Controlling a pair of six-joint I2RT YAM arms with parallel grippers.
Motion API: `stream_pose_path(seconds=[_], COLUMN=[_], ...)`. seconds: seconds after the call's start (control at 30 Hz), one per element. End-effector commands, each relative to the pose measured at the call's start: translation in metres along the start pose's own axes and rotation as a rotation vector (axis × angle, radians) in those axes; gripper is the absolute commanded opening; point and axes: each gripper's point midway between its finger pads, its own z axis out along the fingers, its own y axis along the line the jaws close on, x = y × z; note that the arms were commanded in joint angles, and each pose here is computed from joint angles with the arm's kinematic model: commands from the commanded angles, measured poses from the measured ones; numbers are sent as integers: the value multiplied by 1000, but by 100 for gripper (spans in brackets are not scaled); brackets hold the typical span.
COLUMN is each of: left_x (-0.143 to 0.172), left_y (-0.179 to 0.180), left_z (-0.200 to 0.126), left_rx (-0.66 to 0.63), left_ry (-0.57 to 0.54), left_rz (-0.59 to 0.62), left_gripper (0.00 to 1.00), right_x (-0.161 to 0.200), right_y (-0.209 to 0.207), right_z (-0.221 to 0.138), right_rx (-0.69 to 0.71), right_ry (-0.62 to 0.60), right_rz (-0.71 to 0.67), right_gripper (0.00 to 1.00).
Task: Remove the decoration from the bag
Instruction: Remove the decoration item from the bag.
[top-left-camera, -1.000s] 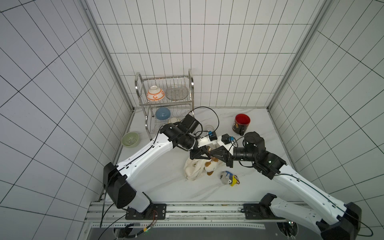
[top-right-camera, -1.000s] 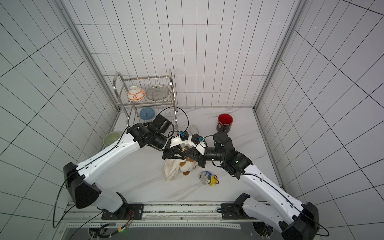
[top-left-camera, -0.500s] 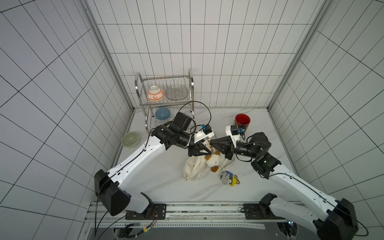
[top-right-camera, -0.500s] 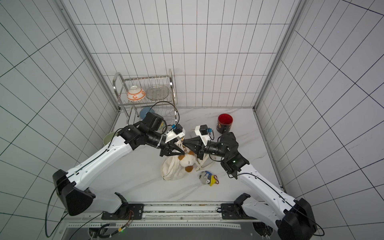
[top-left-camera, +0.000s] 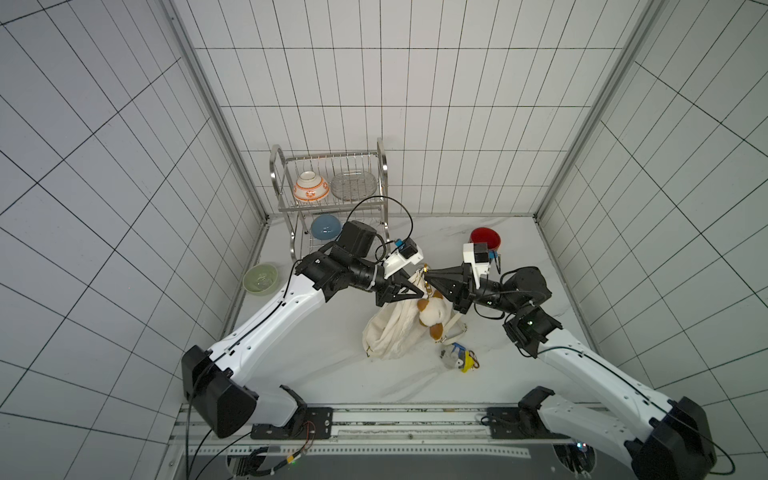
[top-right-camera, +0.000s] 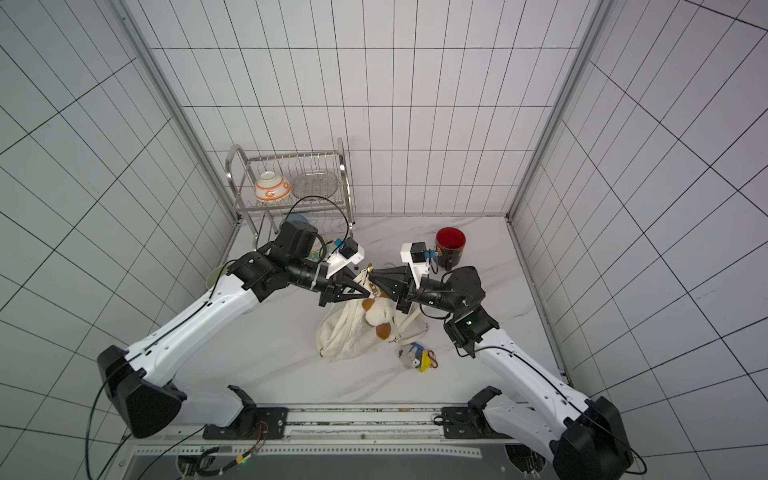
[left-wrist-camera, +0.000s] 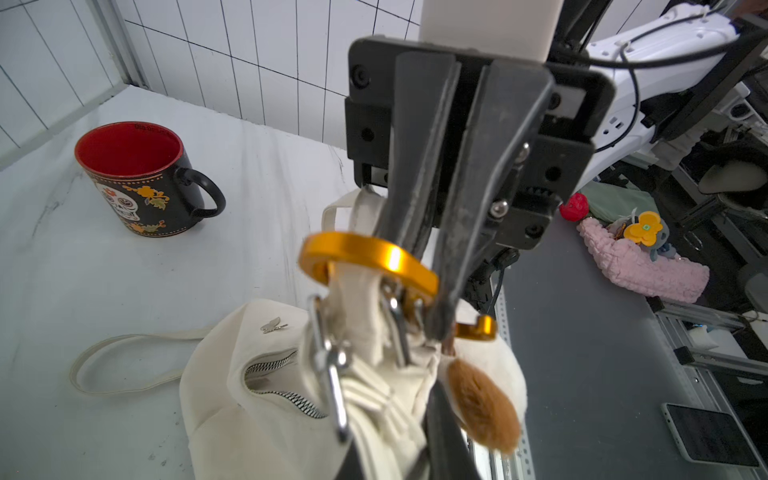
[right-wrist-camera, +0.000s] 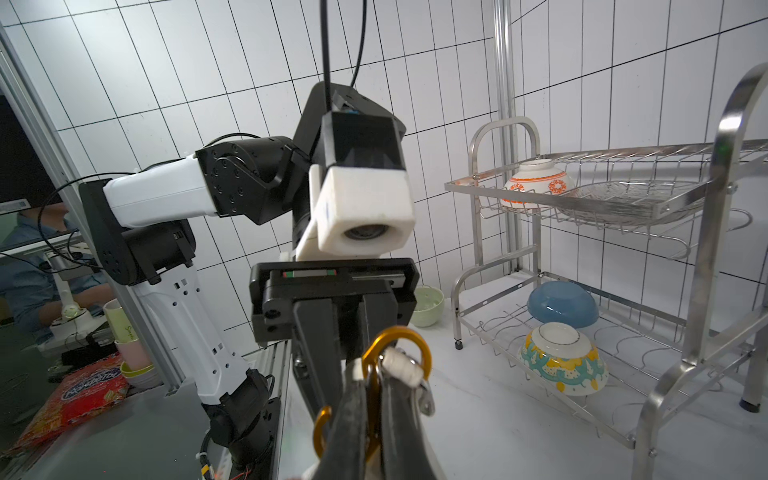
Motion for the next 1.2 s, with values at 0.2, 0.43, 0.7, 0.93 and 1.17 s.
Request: stream_pose_path(seconds=[0.2, 0.43, 0.7, 0.93, 1.17], left_x=[6, 30, -15, -16, -12], left_y=[-14, -24, -16, -10, -25], left_z=[19, 33, -1, -7, 13], left_rx=[-7, -38, -257, -360, -292], left_ry=[94, 159, 23, 83, 131], left_rz=[161, 238, 419, 615, 701], left_gripper=[0, 0, 0, 0, 0], right_x=[-47, -75, -57, -47, -72], right_y=[-5, -11, -26, -23, -6], right_z=[-7, -19, -21, -26, -25], right_rx=[28, 19, 2, 72, 0], right_ry=[-212, -355, -329, -249, -299], right_rz=[2, 67, 203, 140, 76], right_gripper=[0, 0, 0, 0, 0])
